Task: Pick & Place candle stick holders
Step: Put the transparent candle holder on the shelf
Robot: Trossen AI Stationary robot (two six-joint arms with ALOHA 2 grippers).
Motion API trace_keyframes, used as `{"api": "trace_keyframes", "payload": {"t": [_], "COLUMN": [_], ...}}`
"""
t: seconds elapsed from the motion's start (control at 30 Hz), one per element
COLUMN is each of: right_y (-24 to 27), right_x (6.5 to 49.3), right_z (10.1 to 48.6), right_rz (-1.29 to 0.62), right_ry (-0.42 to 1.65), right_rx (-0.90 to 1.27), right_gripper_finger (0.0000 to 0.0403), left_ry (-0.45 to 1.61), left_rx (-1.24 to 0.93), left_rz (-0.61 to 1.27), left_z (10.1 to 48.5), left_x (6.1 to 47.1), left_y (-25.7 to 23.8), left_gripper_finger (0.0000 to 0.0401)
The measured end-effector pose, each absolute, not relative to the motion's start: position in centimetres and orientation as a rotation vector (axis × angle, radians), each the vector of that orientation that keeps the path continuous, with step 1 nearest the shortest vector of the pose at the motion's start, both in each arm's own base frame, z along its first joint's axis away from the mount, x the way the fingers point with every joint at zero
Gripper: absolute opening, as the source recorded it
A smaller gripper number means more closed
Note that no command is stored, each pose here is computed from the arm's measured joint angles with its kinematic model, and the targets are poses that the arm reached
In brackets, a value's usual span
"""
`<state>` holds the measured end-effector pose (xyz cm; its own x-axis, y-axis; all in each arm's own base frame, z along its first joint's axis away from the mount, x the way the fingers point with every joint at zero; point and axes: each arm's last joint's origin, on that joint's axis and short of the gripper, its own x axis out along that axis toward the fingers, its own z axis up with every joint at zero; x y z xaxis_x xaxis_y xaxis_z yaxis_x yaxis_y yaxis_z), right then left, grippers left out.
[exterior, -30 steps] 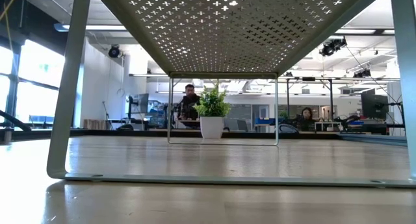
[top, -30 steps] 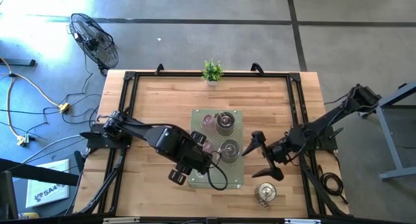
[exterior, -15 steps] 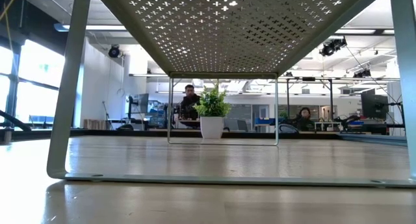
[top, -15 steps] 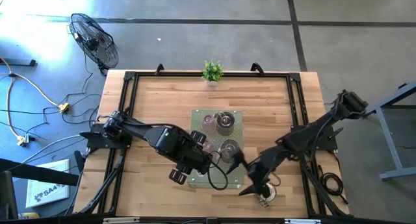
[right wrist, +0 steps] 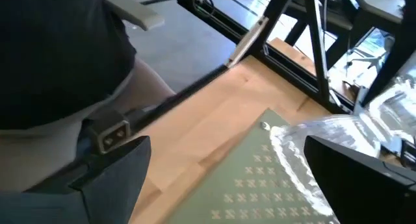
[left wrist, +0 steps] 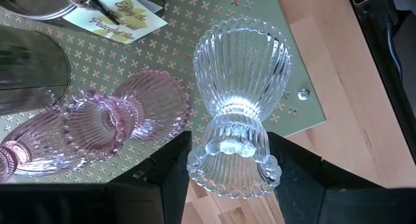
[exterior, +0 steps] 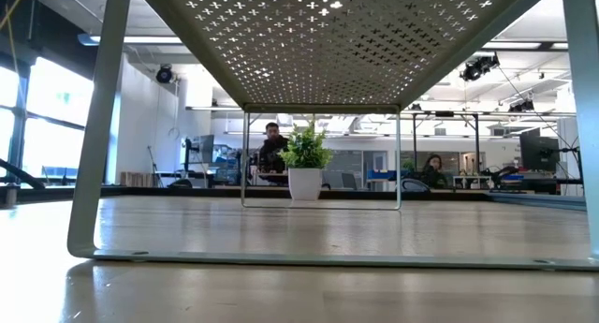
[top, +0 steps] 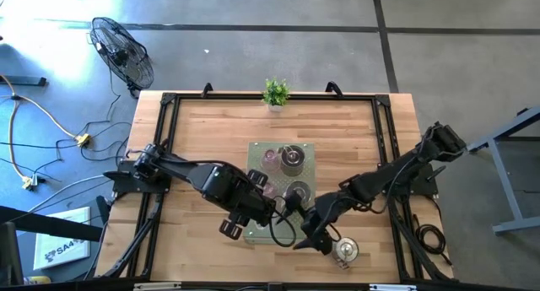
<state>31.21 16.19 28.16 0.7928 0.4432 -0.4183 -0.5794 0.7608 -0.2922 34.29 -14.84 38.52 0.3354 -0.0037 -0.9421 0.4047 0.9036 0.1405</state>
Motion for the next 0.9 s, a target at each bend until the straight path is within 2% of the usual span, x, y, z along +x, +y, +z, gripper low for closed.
{"api": "trace_keyframes", "payload": {"t": [0.67,0.9], "right_y": [16.4,16.5], "right_x": [31.4,31.9], "right_z": [27.9,29.3], "right_rz": [0.573,0.448], "right_ry": [0.314,0.358], "right_rx": [-0.460,-0.510], "right_gripper_finger": [0.0400,0.0400], "left_ry": [1.207,1.210], "left_rx": [0.373,0.343], "left_rz": [-0.258,-0.236], "left_z": [38.5,38.5], "left_x": [34.3,34.3], "left_y": [-14.8,-14.8], "left_gripper_finger": [0.0177,0.0177]}}
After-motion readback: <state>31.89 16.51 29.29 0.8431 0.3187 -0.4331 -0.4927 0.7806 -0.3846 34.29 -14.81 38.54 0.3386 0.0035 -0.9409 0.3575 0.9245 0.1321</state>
